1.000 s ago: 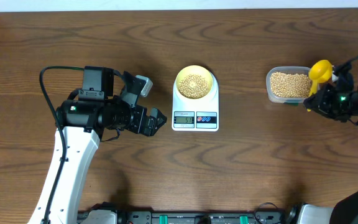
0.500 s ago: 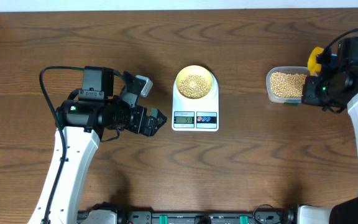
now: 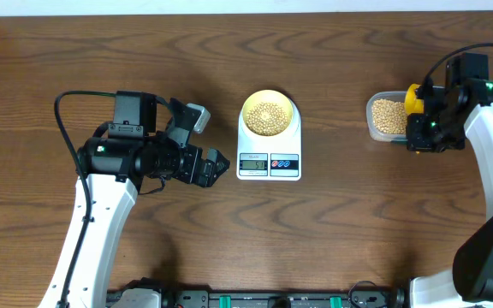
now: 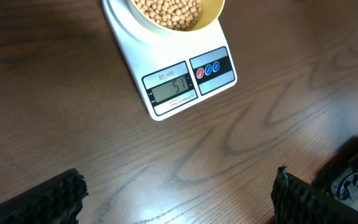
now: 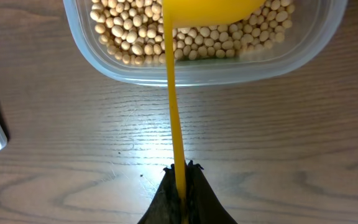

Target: Scoop item into bowl and weigh 50g on scale

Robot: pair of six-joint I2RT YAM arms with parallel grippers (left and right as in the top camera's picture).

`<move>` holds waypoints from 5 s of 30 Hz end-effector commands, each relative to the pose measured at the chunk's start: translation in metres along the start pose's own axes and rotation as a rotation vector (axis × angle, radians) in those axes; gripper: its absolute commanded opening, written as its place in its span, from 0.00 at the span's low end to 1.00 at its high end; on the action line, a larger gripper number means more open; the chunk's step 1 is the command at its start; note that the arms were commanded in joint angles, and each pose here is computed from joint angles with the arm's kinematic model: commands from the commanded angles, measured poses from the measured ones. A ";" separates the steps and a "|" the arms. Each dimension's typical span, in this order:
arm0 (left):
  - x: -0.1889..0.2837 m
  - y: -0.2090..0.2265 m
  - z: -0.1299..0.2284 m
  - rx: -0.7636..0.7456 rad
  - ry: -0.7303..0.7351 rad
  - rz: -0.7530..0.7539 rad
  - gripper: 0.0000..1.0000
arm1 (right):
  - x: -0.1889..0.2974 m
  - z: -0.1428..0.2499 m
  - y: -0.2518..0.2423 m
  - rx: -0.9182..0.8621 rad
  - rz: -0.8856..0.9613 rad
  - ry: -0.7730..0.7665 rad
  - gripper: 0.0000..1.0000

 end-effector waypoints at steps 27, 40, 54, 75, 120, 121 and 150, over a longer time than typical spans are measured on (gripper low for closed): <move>-0.001 0.002 0.003 0.004 0.012 -0.006 0.98 | 0.010 -0.009 0.001 0.000 0.022 -0.044 0.01; -0.001 0.002 0.003 0.004 0.012 -0.006 0.98 | 0.058 -0.019 0.025 0.099 -0.118 -0.188 0.01; -0.001 0.002 0.003 0.004 0.012 -0.006 0.98 | 0.114 -0.028 0.176 0.536 -0.709 -0.452 0.01; -0.001 0.002 0.003 0.004 0.012 -0.006 0.98 | 0.023 0.027 0.225 1.050 -0.375 -0.281 0.01; -0.001 0.002 0.003 0.004 0.012 -0.006 0.98 | -0.042 0.024 0.237 1.144 -0.085 -0.236 0.01; -0.001 0.002 0.003 0.004 0.012 -0.006 0.98 | -0.042 0.024 0.238 1.145 -0.086 -0.236 0.01; -0.001 0.002 0.003 0.004 0.012 -0.006 0.98 | -0.041 0.041 0.248 1.150 -0.203 -0.186 0.01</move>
Point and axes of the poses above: each gripper's point midway between its finger pads, its own x axis back along the fingers, its own y axis along the line the jaws close on, z = x × y, the point moved 3 cm from there along x, back along the fingers, and after that the axes turned 14 degrees about -x, right-handed, at the moved point
